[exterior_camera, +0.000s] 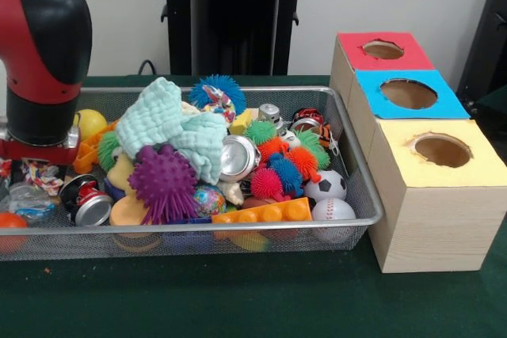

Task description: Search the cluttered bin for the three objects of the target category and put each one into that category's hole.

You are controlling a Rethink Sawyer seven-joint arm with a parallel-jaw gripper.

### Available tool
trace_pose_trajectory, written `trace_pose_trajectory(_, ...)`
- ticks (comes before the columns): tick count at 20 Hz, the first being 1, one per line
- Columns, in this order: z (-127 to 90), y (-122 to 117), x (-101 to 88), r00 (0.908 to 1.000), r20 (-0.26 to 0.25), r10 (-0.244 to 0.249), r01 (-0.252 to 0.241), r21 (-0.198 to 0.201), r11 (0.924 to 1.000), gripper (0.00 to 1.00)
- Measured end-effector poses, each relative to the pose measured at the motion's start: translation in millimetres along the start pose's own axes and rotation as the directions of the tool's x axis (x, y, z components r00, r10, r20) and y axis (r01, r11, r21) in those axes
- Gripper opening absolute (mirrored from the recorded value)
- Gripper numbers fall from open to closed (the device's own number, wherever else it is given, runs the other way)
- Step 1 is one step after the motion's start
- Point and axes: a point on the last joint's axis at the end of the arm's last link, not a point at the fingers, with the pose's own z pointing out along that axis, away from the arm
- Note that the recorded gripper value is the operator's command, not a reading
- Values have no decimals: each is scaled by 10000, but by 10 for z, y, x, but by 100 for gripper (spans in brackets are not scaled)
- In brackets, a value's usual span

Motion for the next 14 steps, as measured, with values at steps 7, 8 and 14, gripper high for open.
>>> trace_pose_trajectory(7, 1, -4, -19, 10000, 87, -37, 37, 22, 10000, 100)
trace_pose_trajectory(8, 3, -13, -35, 9998, 193, -1, 1, -3, 10000, 100)
trace_pose_trajectory(14, 29, -134, -193, 9773, 2061, 482, -423, -329, 9986, 100)
